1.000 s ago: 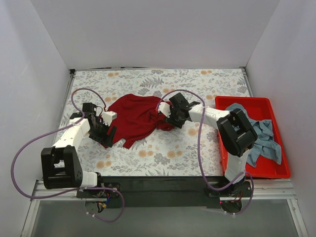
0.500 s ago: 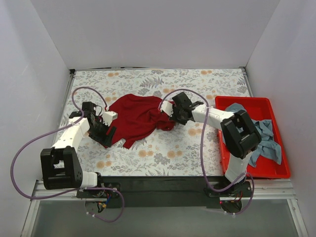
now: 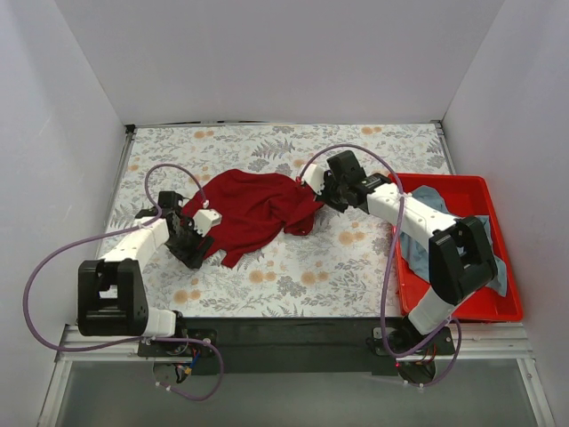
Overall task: Fold and stack the t-shirts
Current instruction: Flatten the tshirt out
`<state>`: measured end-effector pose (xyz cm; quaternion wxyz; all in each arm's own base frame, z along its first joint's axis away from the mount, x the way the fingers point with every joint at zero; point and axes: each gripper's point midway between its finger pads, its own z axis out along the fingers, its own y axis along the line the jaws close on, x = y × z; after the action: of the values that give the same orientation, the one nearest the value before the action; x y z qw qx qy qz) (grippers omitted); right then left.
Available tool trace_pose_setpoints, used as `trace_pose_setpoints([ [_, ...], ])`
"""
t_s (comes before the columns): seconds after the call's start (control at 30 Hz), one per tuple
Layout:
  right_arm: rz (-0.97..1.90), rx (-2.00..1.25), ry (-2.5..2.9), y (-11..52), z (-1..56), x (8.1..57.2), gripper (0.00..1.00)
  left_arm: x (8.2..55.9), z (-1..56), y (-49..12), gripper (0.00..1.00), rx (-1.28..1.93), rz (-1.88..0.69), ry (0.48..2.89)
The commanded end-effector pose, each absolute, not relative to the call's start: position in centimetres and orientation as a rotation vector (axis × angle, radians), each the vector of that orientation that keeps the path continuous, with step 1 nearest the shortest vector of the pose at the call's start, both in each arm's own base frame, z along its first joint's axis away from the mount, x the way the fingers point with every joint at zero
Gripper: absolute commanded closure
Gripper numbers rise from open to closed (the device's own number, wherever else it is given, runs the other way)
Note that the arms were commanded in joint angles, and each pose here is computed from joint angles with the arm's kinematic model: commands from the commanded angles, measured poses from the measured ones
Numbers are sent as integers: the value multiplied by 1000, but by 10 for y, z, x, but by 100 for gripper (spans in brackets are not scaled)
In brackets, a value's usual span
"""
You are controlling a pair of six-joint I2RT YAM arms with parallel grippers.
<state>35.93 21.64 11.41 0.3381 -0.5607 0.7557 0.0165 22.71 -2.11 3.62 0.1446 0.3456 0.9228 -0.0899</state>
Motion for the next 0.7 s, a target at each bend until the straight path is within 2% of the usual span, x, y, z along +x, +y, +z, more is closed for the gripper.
trace_pose_setpoints([
  [0.0,41,-1405,1943,210,146,367,99,237,25,-20,46,1065,-188,2615],
  [0.1,33,-1375,1931,205,159,372,99,235,13,-15,47,1082,-134,2634],
  [0.17,25,-1361,1919,202,168,375,99,232,1,-8,51,1098,-83,2647],
  [0.2,17,-1350,1921,198,170,378,99,231,-4,-3,56,1115,-53,2651],
  [0.23,14,-1340,1917,196,174,380,99,235,-10,8,67,1117,38,2660],
  [0.3,-5,-1312,1912,186,183,386,99,243,-13,18,81,1124,123,2654],
  [0.33,-14,-1305,1908,183,186,388,99,255,-15,34,93,1094,224,2656],
  [0.4,-36,-1281,1915,172,190,394,99,288,-6,51,99,1002,280,2638],
  [0.5,-70,-1247,1932,156,192,405,99,360,10,83,100,792,320,2639],
  [0.57,-85,-1223,1953,145,190,413,99,388,-2,104,100,659,320,2687],
  [0.6,-88,-1212,1954,143,192,416,99,433,25,117,100,594,373,2599],
  [0.67,-100,-1189,1965,134,193,422,99,467,40,130,100,449,403,2564],
])
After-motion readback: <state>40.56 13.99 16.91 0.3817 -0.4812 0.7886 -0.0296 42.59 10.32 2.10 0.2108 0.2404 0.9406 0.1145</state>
